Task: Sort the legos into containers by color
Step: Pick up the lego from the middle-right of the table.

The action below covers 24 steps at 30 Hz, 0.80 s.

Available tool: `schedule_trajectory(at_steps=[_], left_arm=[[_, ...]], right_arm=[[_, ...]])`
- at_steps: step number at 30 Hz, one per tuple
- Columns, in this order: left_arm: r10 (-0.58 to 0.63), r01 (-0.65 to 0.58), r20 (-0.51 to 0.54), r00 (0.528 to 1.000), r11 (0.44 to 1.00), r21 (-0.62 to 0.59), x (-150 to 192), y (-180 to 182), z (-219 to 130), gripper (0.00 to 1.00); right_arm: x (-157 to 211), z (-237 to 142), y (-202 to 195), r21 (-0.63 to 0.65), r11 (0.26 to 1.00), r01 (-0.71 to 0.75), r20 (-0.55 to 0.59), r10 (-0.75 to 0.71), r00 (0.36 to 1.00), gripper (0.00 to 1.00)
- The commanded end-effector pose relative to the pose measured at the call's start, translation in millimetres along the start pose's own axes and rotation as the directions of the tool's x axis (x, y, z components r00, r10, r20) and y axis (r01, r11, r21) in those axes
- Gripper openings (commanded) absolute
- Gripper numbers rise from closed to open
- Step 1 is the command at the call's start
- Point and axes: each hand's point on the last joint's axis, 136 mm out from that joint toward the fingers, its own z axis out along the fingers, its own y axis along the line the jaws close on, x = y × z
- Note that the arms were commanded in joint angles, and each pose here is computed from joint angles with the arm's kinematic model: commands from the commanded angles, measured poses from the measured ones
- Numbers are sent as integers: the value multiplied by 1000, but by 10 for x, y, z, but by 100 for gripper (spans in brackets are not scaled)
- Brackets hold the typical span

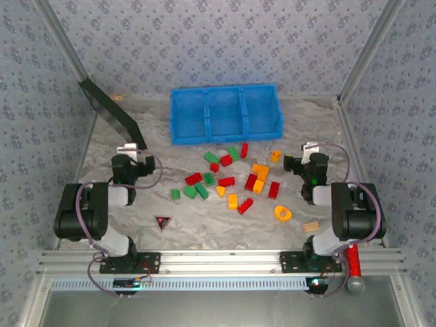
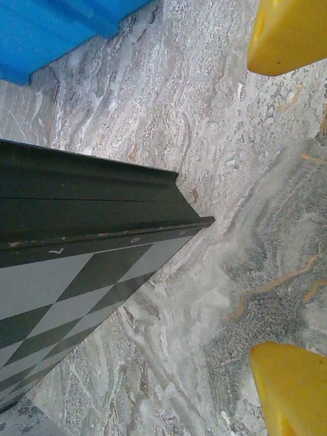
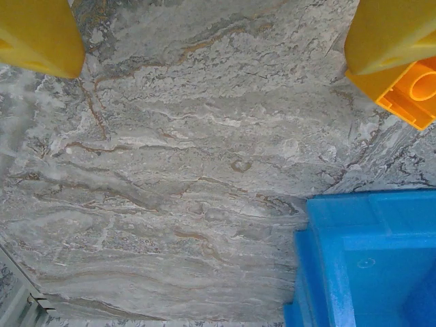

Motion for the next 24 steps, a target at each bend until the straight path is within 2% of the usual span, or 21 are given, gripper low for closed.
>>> schedule_trajectory(at_steps=[1,24], left_arm=[[11,-11,44,999,1000,0,-150,-8,15,100],[-17,16,44,999,1000,27,-150,23,14,100]], right_arm=[[-66,3,2,-5,1000,-10,18,10,1000,100],[-66,4,-7,-8,1000,-15,17,15,1000,100]])
